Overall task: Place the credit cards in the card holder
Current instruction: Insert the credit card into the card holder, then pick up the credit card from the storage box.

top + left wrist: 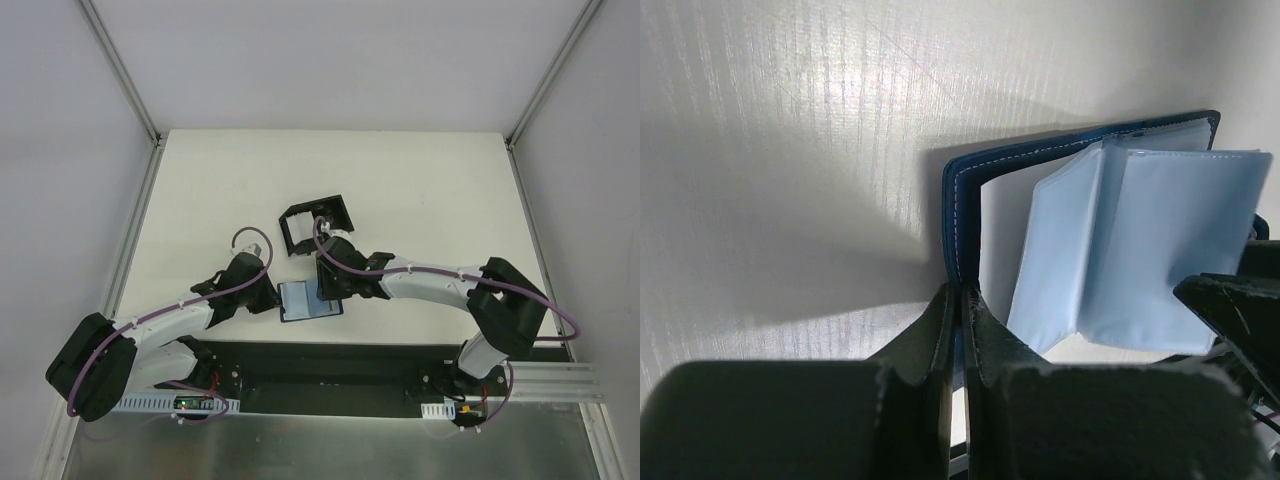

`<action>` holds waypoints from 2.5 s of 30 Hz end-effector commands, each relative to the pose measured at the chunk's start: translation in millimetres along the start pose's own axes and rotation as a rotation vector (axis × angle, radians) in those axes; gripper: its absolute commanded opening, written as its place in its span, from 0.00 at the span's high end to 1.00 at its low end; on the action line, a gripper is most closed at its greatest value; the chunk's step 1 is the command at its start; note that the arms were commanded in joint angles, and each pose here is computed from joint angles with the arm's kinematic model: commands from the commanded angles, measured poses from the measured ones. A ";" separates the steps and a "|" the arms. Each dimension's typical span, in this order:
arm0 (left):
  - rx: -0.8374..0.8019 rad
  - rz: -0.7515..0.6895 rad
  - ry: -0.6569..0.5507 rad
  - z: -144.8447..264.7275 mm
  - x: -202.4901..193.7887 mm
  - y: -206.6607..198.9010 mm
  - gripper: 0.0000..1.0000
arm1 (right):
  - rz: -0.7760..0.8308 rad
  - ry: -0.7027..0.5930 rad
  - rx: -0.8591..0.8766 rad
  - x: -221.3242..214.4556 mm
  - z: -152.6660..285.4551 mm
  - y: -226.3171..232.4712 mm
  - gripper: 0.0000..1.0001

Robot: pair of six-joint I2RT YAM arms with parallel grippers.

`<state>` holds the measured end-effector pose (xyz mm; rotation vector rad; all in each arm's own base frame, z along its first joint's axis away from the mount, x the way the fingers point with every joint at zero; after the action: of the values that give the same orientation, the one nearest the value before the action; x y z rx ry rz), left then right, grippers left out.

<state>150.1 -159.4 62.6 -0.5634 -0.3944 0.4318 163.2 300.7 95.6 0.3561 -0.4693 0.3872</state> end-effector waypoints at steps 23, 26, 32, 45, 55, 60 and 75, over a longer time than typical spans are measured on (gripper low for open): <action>0.082 0.038 -0.011 -4.2 -5.0 21.7 1.00 | 0.148 -0.173 0.547 42.5 28.3 80.4 0.53; 0.078 0.039 -0.011 -3.9 -4.9 21.1 1.00 | 0.126 -0.202 0.492 47.7 32.1 68.4 0.52; 0.047 0.024 -0.019 -0.2 -3.8 17.6 1.00 | 0.062 -0.191 0.382 56.5 33.3 39.6 0.52; 0.033 0.025 0.012 -0.3 -4.9 11.8 1.00 | 0.019 -0.226 0.234 69.0 48.9 1.2 0.51; 0.039 0.028 0.010 -1.0 -4.8 12.6 1.00 | 0.003 -0.251 0.214 85.2 56.1 -14.8 0.47; 0.055 0.035 -0.002 -2.2 -4.2 16.2 1.00 | 0.001 -0.280 0.199 102.0 59.9 -23.8 0.46; 0.055 0.034 -0.002 -2.9 -2.6 16.0 1.00 | 0.049 -0.248 0.229 160.7 42.0 -33.5 0.41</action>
<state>150.3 -160.3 61.2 -0.5891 -0.4037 0.4544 283.0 284.8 194.3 0.5874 -0.7091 0.3604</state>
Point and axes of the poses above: each gripper's point midway between its finger pads, its own z axis back along the fingers, its own y axis along the line the jaws close on, x = y × z, the point moved 6 cm from there along z, back along the fingers, and after that the axes turned 10 degrees about z, right-handed, at the moved point
